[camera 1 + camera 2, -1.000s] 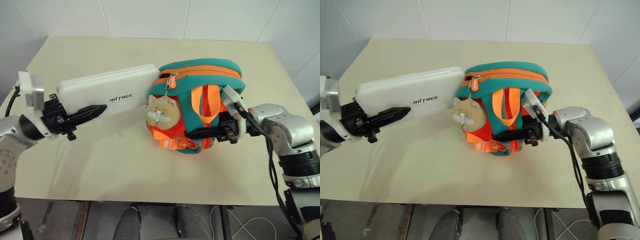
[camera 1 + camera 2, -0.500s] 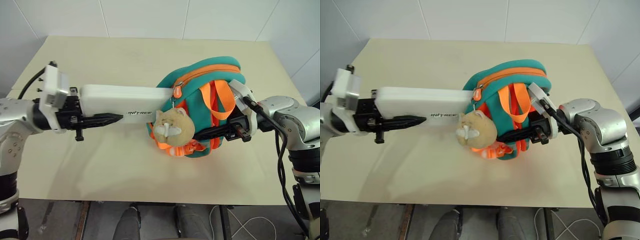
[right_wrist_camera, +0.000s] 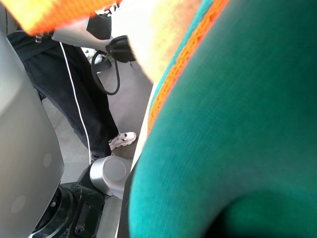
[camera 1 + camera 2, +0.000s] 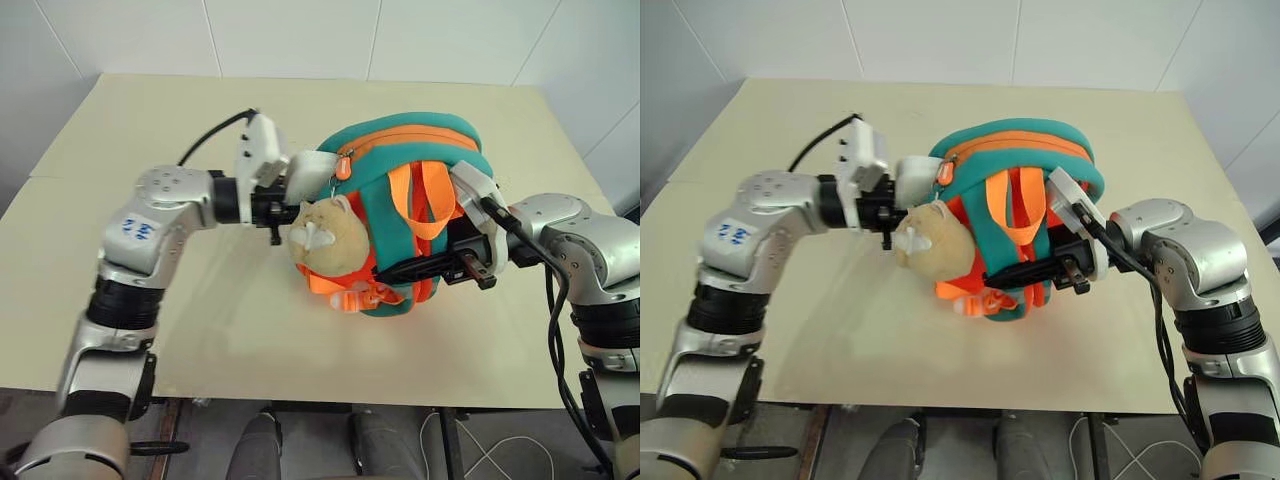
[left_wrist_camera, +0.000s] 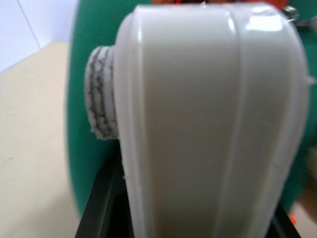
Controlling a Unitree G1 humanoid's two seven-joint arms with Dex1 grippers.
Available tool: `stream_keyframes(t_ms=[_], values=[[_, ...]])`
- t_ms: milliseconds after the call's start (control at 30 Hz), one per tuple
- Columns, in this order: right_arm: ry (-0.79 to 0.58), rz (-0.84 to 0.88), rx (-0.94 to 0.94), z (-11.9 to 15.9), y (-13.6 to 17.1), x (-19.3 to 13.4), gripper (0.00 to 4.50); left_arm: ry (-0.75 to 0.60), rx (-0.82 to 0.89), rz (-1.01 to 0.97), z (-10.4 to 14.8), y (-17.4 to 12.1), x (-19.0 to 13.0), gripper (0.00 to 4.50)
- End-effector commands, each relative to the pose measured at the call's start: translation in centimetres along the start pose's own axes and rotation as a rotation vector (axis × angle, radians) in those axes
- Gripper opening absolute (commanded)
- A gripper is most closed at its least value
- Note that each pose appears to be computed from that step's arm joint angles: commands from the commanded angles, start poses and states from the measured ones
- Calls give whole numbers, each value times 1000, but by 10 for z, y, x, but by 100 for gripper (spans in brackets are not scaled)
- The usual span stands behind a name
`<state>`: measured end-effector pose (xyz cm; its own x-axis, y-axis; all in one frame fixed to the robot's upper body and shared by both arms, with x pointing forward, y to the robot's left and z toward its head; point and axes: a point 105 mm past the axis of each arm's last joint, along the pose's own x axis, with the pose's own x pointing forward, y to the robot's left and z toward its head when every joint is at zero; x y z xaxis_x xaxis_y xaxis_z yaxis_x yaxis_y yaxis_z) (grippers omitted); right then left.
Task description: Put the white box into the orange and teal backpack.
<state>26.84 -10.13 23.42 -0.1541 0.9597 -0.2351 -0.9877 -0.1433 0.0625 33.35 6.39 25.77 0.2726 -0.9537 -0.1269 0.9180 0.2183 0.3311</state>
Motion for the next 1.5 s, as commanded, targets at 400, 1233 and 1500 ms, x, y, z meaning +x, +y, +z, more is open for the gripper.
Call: stream_keyframes(t_ms=[400,1233,1500], values=[[-18,-34,-41,4,7,2,0,17,29,-15,-6,-2,-6,384],[-18,-77,-35,-6,-7,3,0,-25,79,-107,24,-42,-90,447],[-24,-68,-36,-5,-10,6,0,-70,52,-89,16,-53,-63,447]])
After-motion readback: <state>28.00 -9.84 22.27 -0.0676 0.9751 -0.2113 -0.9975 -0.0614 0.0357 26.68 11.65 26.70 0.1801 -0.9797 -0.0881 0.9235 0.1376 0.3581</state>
